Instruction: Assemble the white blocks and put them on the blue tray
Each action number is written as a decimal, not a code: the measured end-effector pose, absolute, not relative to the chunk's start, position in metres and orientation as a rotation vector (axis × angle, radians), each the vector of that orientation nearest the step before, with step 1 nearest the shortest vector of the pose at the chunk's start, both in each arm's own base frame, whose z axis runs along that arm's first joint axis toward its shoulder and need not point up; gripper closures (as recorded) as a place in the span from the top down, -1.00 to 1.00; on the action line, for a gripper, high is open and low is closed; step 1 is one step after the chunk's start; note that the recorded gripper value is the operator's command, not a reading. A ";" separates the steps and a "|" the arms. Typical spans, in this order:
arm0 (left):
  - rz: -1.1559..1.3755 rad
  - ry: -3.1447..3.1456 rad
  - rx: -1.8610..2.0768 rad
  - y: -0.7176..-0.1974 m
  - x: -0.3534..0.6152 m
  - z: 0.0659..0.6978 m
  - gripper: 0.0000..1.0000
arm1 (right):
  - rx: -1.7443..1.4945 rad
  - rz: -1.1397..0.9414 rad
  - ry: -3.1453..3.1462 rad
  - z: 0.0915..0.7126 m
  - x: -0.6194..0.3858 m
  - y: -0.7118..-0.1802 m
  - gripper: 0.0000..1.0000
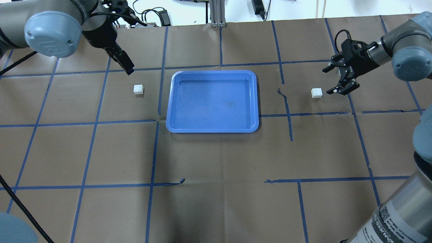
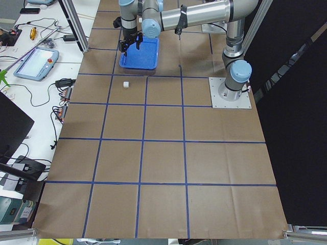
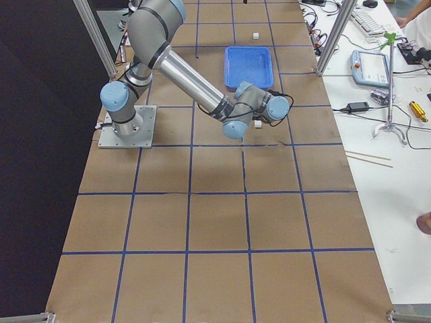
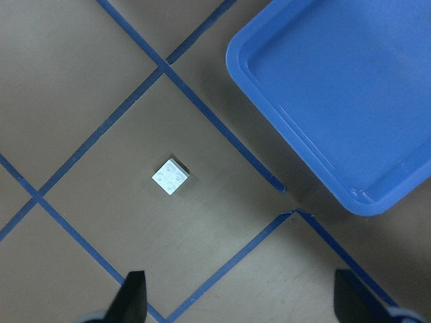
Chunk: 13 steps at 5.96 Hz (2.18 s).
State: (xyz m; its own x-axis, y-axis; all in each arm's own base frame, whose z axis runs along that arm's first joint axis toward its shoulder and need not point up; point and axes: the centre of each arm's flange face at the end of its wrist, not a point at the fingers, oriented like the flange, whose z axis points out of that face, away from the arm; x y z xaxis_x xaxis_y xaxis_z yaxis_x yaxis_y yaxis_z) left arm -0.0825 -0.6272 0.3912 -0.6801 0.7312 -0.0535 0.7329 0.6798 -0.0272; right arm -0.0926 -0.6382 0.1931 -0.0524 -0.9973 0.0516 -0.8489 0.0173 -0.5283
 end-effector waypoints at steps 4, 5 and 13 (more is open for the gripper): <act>-0.224 2.882 1.049 -0.685 -0.066 0.309 0.89 | -1.936 -0.634 1.934 0.150 -0.082 -0.616 0.72; -0.188 2.923 0.989 -0.692 -0.065 0.282 0.89 | -1.933 -0.635 1.936 0.150 -0.082 -0.616 0.45; 0.016 3.126 0.649 -0.691 -0.033 0.179 0.25 | -1.982 -0.681 1.976 0.179 -0.091 -0.636 -0.45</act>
State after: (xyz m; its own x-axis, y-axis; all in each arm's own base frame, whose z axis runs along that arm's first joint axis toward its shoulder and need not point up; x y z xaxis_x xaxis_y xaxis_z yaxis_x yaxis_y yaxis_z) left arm -0.0333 -0.6906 0.1794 -0.9160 0.3978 0.0521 0.3983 0.9173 -0.0008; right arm -0.0910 -0.6355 0.1794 -0.0352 -0.9892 0.1425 -0.8669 -0.0407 -0.4968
